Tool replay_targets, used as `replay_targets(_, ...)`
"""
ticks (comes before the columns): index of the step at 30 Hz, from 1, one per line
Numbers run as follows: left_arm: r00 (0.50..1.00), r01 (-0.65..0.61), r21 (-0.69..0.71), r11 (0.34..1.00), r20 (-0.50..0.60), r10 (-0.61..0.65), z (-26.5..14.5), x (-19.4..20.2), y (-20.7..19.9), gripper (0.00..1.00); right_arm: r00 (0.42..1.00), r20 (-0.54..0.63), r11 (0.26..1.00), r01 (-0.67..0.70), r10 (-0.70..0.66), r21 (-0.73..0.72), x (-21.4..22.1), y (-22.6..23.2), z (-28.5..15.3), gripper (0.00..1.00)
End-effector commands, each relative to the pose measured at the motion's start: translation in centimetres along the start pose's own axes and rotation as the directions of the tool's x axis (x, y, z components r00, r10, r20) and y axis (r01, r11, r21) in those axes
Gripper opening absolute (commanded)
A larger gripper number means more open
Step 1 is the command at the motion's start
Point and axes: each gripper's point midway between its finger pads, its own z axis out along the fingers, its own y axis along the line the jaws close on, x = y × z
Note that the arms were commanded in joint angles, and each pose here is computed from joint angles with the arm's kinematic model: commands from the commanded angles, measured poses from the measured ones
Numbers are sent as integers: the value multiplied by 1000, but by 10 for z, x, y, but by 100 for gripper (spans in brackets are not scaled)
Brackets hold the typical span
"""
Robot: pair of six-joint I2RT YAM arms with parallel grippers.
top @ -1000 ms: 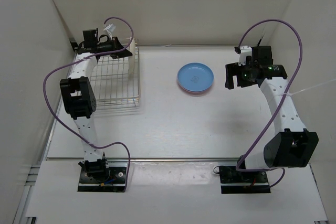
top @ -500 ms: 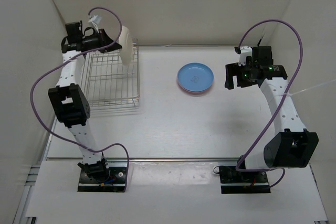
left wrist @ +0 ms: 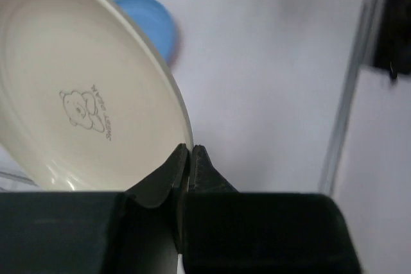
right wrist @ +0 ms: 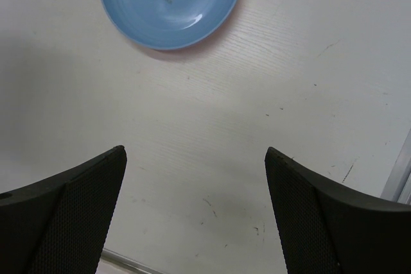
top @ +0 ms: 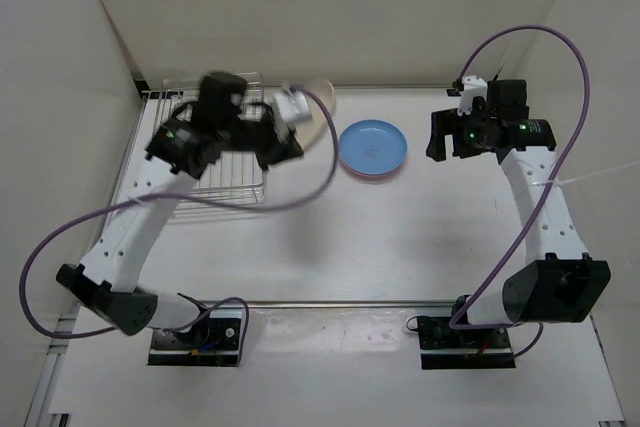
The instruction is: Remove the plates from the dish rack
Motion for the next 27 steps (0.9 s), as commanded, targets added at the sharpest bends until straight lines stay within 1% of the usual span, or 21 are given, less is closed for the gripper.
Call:
replay_targets(1, 899, -163, -28, 986, -416, 136, -3, 98, -34, 11, 998, 67, 999, 24, -21, -48, -21, 14, -23, 91)
replay_targets(2, 844, -263, -3, 965, -486, 228, -2, 106, -52, 11, 997, 68, 997, 35, -31, -63, -21, 16, -26, 91)
replay_targets(3, 779, -299, 49, 953, -564, 274, 0, 132, -65, 11, 998, 60, 994, 42, -36, -104, -19, 24, -29, 91)
replay_targets(4, 720, -346, 87, 934, -614, 324, -7, 145, -74, 11, 997, 60, 991, 53, -45, -126, -19, 28, -31, 91)
replay_targets(5, 619, -441, 134, 887, -671, 409, -12, 160, -81, 11, 996, 59, 986, 73, -65, -149, -20, 33, -38, 91)
replay_targets(7, 509, -540, 180, 822, -708, 489, -19, 171, -80, 11, 994, 63, 975, 98, -87, -198, -20, 43, -44, 90)
replay_targets(8, 428, -612, 180, 770, -744, 514, -23, 172, -70, 11, 989, 79, 962, 140, -124, -233, -23, 52, -49, 90)
replay_targets(9, 359, -673, 235, 701, -725, 588, -21, 170, -72, 11, 988, 62, 952, 155, -143, -263, -18, 61, -52, 90)
replay_targets(10, 341, -713, 231, 662, -711, 615, -20, 161, -71, 11, 985, 50, 945, 172, -164, -278, -14, 66, -52, 90)
replay_targets(11, 306, -752, 228, 618, -710, 634, -18, 153, -68, 11, 977, 56, 934, 211, -204, -288, -16, 70, -54, 90)
replay_targets(12, 270, -793, 252, 555, -670, 691, -7, 142, -76, 11, 970, 55, 918, 241, -236, -316, -14, 83, -56, 90)
replay_targets(13, 268, -818, 237, 525, -649, 712, -2, 127, -80, 11, 969, 23, 921, 242, -247, -306, -10, 83, -51, 90)
replay_targets(14, 250, -839, 231, 494, -642, 725, 3, 118, -82, 11, 963, 21, 915, 261, -268, -307, -9, 86, -53, 90)
replay_targets(15, 210, -859, 260, 440, -606, 767, 14, 111, -94, 11, 958, 15, 903, 275, -287, -330, -7, 95, -50, 89)
replay_targets(17, 204, -887, 238, 397, -570, 796, 26, 94, -107, 11, 953, 26, 893, 293, -302, -341, -9, 102, -51, 88)
replay_targets(18, 203, -895, 236, 378, -540, 817, 36, 85, -119, 11, 952, 33, 889, 297, -304, -348, -10, 107, -51, 88)
replay_targets(19, 197, -898, 241, 368, -528, 826, 40, 82, -125, 11, 950, 61, 883, 308, -306, -354, -17, 110, -53, 88)
replay_targets(21, 210, -896, 245, 369, -500, 840, 49, 76, -137, 11, 951, 89, 879, 307, -296, -365, -24, 114, -55, 86)
replay_targets(22, 206, -897, 255, 361, -480, 852, 56, 72, -145, 11, 953, 99, 882, 303, -286, -361, -27, 114, -55, 85)
replay_targets(27, 219, -903, 244, 354, -448, 867, 74, 60, -160, 11, 948, 125, 867, 318, -292, -384, -32, 122, -58, 85)
